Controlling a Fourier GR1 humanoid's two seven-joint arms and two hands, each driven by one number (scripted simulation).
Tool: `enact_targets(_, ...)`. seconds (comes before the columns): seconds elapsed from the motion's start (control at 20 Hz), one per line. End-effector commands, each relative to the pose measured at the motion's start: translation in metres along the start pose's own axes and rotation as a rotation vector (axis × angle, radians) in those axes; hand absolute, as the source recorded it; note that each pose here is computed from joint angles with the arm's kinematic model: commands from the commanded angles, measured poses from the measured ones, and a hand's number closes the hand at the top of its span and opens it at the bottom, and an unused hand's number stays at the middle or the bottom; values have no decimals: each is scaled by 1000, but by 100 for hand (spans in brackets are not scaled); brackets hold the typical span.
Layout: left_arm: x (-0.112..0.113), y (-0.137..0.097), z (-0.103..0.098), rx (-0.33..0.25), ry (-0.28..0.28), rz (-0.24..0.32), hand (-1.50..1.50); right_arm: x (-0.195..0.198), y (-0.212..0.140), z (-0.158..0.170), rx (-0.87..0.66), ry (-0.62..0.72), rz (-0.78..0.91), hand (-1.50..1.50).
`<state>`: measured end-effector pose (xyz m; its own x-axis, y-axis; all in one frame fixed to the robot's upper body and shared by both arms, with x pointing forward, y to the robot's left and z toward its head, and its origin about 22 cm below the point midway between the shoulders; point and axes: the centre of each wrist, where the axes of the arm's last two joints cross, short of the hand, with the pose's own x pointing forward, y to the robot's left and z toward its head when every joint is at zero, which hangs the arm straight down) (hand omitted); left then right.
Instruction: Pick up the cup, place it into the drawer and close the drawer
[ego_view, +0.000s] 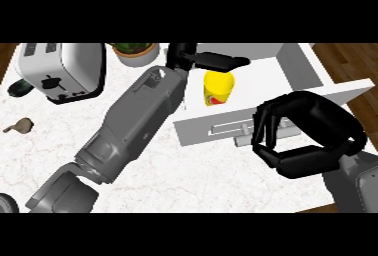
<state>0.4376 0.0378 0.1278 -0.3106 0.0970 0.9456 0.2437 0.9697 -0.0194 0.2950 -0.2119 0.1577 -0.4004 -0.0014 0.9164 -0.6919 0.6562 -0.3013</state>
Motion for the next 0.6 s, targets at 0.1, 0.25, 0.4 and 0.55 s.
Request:
enact_targets(0.1, 9, -3, -6, 67, -46, 38, -150, -3, 4, 11, 190, 251, 173, -150)
enact_targets(0.25, -4, 3, 0, 71, -13, 39, -150, -7, 10, 19, 114, 321, 315, -150)
enact_targets(0.4, -9, 8, 4, 92, -26, 75, -150, -22, 6, 32, 97, 414, 421, -150)
enact_targets(0.55, -18, 14, 9, 93, -54, 108, -150, -58, 38, 25, 73, 471, 445, -150)
